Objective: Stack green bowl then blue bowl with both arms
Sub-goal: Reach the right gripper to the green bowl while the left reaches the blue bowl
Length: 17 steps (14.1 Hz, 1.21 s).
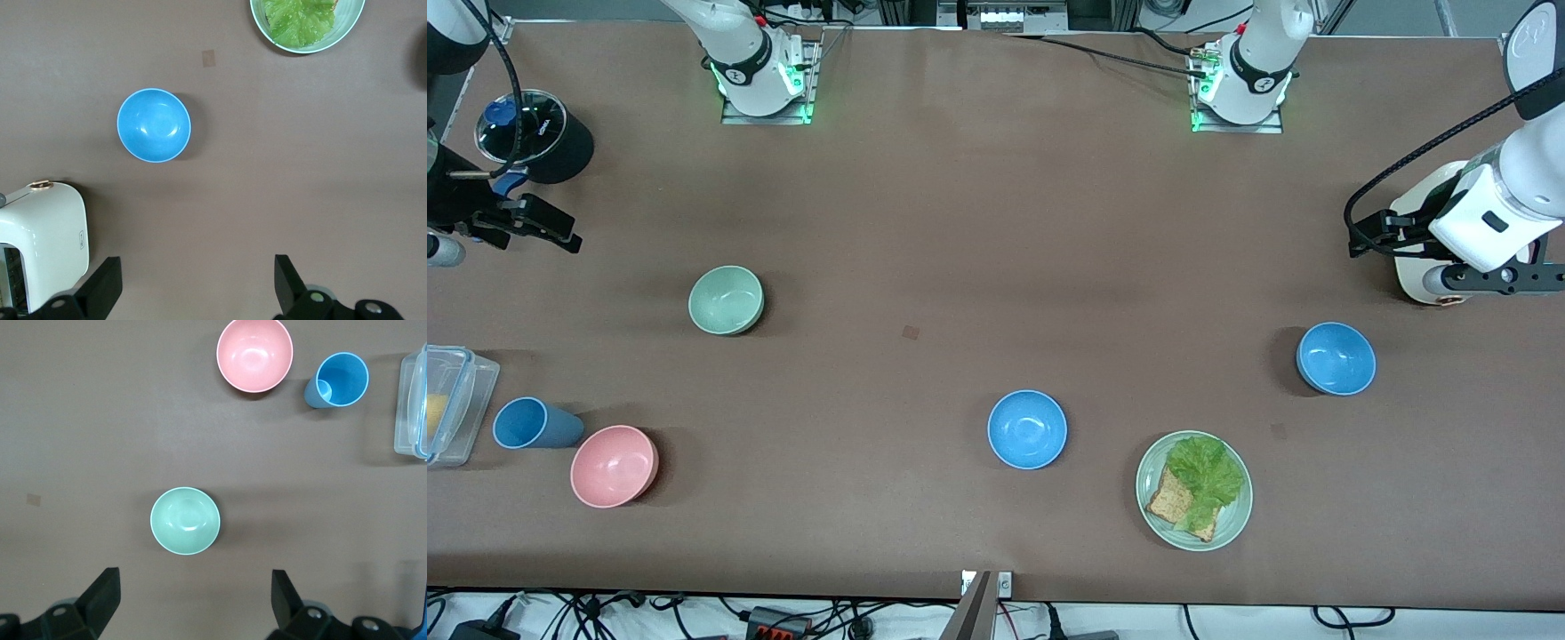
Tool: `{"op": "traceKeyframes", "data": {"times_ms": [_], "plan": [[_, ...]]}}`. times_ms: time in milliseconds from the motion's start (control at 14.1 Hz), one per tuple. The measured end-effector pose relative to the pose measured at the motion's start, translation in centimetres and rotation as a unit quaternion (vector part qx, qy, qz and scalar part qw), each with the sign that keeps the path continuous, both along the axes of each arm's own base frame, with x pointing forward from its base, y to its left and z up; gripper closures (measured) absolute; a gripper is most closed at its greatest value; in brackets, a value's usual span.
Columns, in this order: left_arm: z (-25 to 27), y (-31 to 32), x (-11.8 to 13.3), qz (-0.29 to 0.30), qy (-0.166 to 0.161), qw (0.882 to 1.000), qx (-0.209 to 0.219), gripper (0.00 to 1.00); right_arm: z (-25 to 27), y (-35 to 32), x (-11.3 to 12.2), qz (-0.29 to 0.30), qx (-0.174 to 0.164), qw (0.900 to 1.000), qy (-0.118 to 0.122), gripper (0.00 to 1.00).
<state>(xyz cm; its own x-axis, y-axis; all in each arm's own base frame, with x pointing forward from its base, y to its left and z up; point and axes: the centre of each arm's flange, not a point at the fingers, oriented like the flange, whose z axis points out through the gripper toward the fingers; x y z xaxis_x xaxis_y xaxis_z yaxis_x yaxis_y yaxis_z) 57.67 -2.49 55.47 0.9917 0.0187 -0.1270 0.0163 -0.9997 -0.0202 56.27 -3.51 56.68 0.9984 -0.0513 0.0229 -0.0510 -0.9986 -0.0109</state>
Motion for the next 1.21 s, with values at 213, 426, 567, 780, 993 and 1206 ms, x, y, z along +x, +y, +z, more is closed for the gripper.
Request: {"op": "traceKeyframes", "data": {"times_ms": [213, 426, 567, 780, 993, 1206], "plan": [[0.0, 0.3, 0.0, 0.007, 0.000, 1.000, -0.011, 0.00, 0.2, 0.0, -0.1, 0.000, 0.000, 1.000, -0.002, 0.00], [0.0, 0.8, 0.0, 0.012, 0.001, 1.000, -0.015, 0.00, 0.2, 0.0, -0.2, 0.000, 0.000, 1.000, -0.001, 0.00], [-0.1, 0.9, 0.1, 0.014, 0.001, 1.000, -0.016, 0.00, -0.2, 0.0, -0.2, 0.000, 0.000, 1.000, 0.002, 0.00], [-0.3, 1.3, 0.1, 0.017, 0.004, 1.000, -0.016, 0.00, -3.3, -0.1, 0.0, -0.001, 0.001, 0.999, 0.033, 0.00], [-0.6, 1.6, 0.0, 0.019, 0.013, 1.000, -0.015, 0.00, -10.2, -0.2, 1.8, -0.001, -0.002, 0.997, 0.082, 0.00], [-1.0, 1.6, -0.1, 0.019, 0.022, 0.999, -0.015, 0.00, -18.3, -0.5, 3.6, -0.001, -0.005, 0.991, 0.131, 0.00]]}}
